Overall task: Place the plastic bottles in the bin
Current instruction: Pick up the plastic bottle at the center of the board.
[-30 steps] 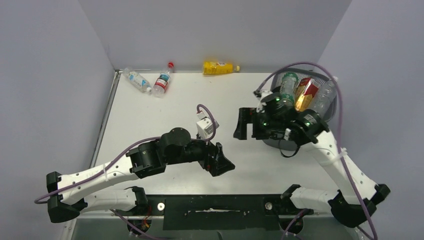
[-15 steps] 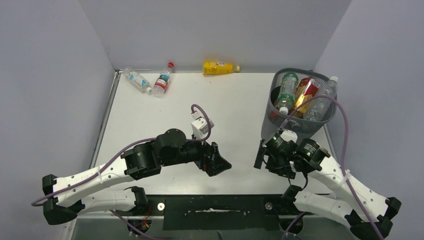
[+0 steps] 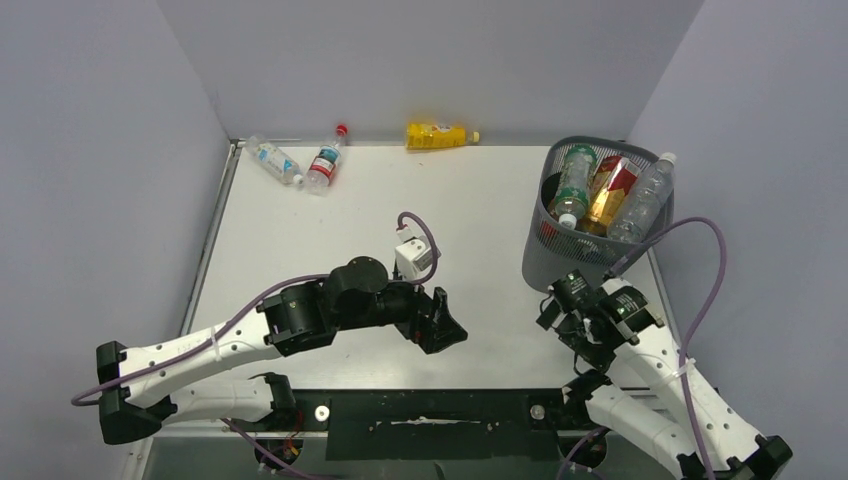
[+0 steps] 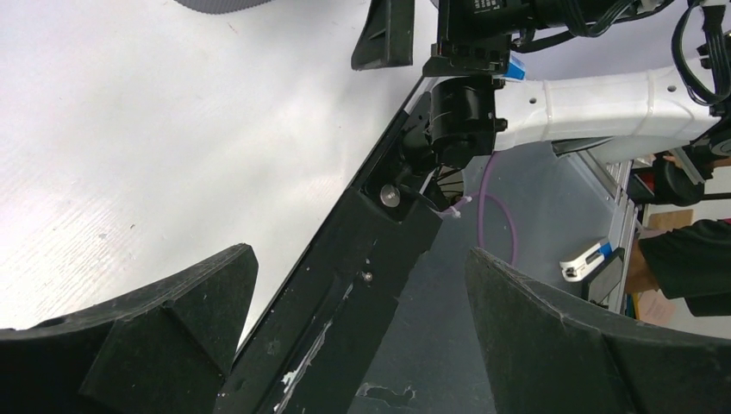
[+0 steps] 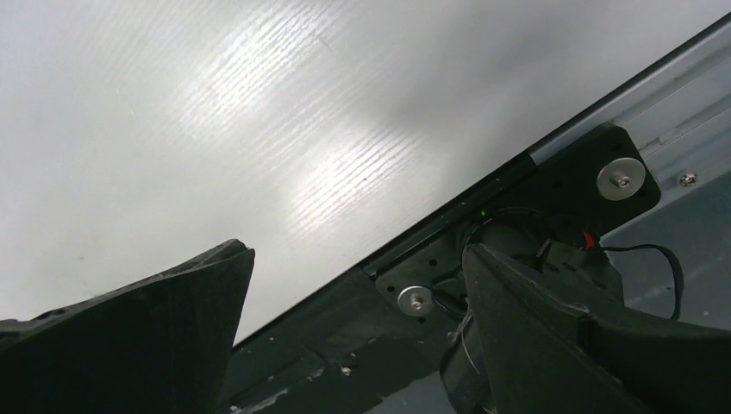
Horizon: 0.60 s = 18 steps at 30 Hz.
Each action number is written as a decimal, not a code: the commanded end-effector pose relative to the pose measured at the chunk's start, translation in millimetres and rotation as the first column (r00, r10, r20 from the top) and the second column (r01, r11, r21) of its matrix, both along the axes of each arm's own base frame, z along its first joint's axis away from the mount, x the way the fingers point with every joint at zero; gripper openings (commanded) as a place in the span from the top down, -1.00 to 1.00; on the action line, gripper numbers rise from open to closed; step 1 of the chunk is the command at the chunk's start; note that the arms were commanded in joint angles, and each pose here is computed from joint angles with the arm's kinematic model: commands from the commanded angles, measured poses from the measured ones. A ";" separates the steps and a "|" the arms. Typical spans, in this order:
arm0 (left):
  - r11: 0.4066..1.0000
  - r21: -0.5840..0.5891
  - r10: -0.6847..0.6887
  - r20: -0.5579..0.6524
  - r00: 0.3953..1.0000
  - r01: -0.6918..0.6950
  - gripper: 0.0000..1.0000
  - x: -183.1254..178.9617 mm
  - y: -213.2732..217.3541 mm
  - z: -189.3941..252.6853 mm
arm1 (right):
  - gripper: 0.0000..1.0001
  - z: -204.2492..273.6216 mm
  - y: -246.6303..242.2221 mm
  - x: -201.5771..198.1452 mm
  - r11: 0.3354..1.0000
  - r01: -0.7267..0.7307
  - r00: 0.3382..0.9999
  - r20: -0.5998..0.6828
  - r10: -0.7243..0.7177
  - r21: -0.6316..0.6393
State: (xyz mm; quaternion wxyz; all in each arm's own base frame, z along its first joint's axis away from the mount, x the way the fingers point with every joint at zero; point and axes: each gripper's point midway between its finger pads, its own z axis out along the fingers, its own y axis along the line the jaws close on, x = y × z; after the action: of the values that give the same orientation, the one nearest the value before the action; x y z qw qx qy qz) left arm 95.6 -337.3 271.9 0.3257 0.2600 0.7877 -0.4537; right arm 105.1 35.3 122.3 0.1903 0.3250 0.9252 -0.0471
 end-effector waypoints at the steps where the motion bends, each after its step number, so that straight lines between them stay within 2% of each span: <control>1: 0.998 -0.066 -0.019 0.045 0.999 0.022 -0.85 1.9 -7.1 30.1 | -0.96 7.5 -17.4 15.2 0.981 0.192 0.970 0.150 -0.191 0.004; 5: 0.998 -0.061 -0.031 0.041 0.999 0.033 -0.85 1.0 -10.4 28.1 | -0.96 -0.5 -38.4 18.6 0.917 0.398 0.903 0.182 -0.390 -0.009; 10: 0.998 -0.053 -0.038 0.041 0.998 0.041 -0.85 0.8 -11.2 29.3 | -0.99 -18.5 -74.3 12.7 0.771 0.619 0.785 0.089 -0.613 -0.151; 18: 0.997 -0.044 -0.057 0.036 0.998 0.059 -0.85 -0.8 -13.5 29.9 | -0.99 -7.6 -116.4 12.6 0.567 0.796 0.604 0.204 -0.771 -0.214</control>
State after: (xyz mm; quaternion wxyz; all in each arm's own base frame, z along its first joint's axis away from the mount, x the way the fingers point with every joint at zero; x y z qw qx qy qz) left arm 95.5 -344.9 272.4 0.3160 0.2735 0.7888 -0.4508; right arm 117.1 -47.9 100.6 0.1863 0.6296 0.7281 -0.1969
